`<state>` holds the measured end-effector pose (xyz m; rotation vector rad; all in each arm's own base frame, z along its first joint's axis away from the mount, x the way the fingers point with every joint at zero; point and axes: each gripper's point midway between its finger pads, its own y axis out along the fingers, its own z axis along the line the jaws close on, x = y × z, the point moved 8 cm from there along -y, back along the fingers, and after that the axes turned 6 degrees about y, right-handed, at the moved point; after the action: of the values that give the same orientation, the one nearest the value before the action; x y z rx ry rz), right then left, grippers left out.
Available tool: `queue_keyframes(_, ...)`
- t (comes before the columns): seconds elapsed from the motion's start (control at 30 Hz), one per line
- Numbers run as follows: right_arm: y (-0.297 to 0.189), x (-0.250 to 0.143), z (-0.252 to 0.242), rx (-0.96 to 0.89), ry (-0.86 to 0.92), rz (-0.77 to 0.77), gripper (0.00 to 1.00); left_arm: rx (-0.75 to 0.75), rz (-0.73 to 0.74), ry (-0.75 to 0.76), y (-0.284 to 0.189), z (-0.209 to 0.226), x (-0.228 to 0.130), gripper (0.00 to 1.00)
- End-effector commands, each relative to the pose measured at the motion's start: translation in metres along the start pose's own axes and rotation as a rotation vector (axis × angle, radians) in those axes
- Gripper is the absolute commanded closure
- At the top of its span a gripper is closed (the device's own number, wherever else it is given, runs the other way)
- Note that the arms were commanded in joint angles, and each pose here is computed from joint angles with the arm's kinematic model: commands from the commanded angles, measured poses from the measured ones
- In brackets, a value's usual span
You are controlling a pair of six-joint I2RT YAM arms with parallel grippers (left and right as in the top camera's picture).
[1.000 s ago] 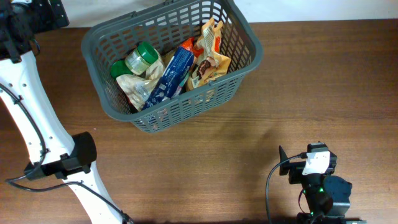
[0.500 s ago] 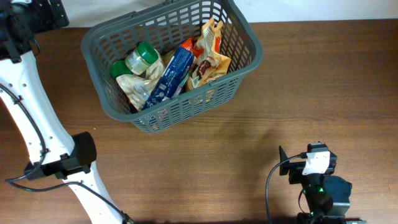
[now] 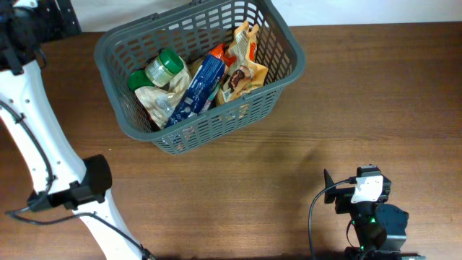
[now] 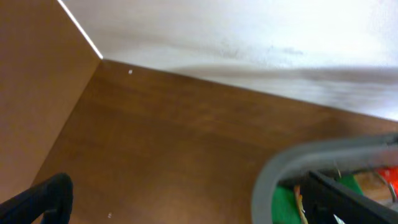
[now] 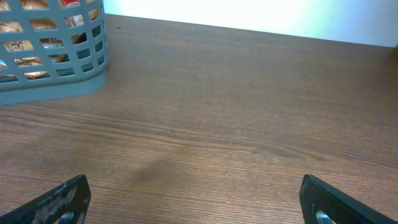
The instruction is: Pack container
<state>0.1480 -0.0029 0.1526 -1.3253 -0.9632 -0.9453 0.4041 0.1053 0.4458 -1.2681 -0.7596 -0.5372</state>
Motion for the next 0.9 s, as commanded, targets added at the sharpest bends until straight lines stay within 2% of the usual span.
queue_keyframes(0.0,0.0,-0.001,0.0,0.007,0.013,-0.01,0.01,-0.014,-0.104,-0.001,-0.077,-0.005,0.001,0.01)
queue_keyframes(0.2,0.0,-0.001,0.0,0.007,0.013,-0.01,0.01,-0.086,-0.094,0.054,-0.142,-0.029,-0.027,0.01)
queue_keyframes(0.33,0.0,-0.001,0.0,0.007,0.013,-0.01,0.01,0.016,-0.101,0.15,-0.179,-0.029,-0.061,0.01)
queue_keyframes(0.4,0.0,-0.001,0.0,0.007,0.013,-0.01,0.01,0.031,-0.177,0.142,-0.189,-0.028,-0.068,0.01)
queue_keyframes(0.57,0.0,-0.001,0.0,0.007,0.013,-0.01,0.01,0.027,-0.58,0.067,-0.224,-0.028,-0.082,0.01)
queue_keyframes(0.67,0.0,-0.001,0.0,0.007,0.013,-0.01,0.01,0.012,-0.864,0.007,-0.241,-0.028,-0.12,0.01)
queue_keyframes(0.77,0.0,-0.001,0.0,0.007,0.013,-0.01,0.01,-0.026,-0.923,0.002,-0.231,-0.033,-0.163,0.01)
queue_keyframes(0.87,0.0,-0.001,0.0,0.007,0.013,-0.01,0.01,-0.095,-0.892,0.031,-0.195,-0.048,-0.212,0.01)
